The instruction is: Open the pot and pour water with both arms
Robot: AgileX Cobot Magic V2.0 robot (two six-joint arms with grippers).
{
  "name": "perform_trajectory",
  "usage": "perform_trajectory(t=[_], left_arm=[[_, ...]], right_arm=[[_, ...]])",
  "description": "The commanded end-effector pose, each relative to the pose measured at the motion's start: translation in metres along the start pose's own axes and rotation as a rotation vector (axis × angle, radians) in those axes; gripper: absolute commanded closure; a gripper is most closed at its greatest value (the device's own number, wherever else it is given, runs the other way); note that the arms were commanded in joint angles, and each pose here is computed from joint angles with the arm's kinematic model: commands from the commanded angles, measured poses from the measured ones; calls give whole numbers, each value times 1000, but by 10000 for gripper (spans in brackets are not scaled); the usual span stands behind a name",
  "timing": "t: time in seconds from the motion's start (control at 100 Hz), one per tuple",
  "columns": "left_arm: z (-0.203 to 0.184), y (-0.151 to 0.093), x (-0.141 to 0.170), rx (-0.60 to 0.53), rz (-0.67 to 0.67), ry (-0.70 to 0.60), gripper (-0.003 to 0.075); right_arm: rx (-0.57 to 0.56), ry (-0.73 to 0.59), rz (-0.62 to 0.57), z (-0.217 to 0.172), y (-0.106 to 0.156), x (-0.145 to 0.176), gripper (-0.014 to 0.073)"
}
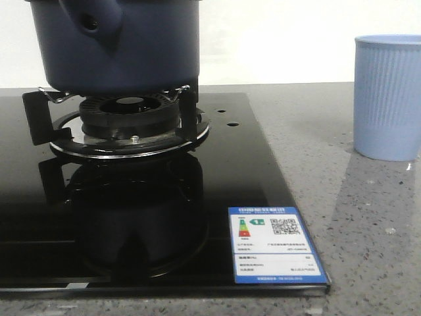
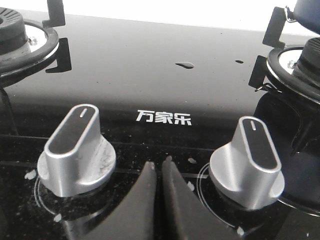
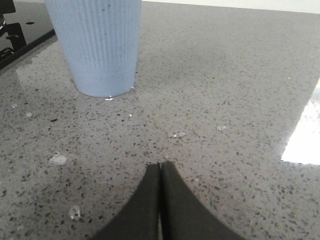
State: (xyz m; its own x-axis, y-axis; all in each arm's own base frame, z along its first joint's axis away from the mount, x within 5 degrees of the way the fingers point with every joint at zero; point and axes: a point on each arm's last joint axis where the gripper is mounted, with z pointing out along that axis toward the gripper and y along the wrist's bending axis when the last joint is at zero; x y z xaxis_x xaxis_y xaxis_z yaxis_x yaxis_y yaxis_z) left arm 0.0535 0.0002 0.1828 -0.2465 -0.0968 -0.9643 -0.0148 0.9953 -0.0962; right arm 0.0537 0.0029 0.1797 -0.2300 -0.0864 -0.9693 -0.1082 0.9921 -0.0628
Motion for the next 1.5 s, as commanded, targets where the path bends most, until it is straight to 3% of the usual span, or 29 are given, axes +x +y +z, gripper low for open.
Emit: perform_trajectory(t=[0.0,0.61,0.74,0.88,1.07,1.24,1.31,1.38,1.49], left_arm=[[2,0,8,7,-13,-31,739],[2,0,8,7,-13,-31,739],[2,0,8,7,-13,-31,739],[2,0,8,7,-13,-31,739],[2,0,8,7,-13,-31,739],[2,0,6,11,-16,-48,739],[2,-3,1,46,-106,-108,740],[0,-6,-7,105,-323,-178,739],[-1,-6,-14,163,-636,-242,739]], right_arm=[[8,-39,-12,-1,0,-1,669],[8,-39,-12,-1,0,-1,669],[63,-31,-168,-1,-5,-1,669],[72,-37,-196,-1,-6,-2,669],[55,-114,-199,-2,-4,-9,669],[-19,-401,-129,-8,4,-33,669],[-58,-523,-30,-13,6,-43,669],[-96,-612,108,-18,6,-50,669],[-117,-585,352,-17,1,-49,668]])
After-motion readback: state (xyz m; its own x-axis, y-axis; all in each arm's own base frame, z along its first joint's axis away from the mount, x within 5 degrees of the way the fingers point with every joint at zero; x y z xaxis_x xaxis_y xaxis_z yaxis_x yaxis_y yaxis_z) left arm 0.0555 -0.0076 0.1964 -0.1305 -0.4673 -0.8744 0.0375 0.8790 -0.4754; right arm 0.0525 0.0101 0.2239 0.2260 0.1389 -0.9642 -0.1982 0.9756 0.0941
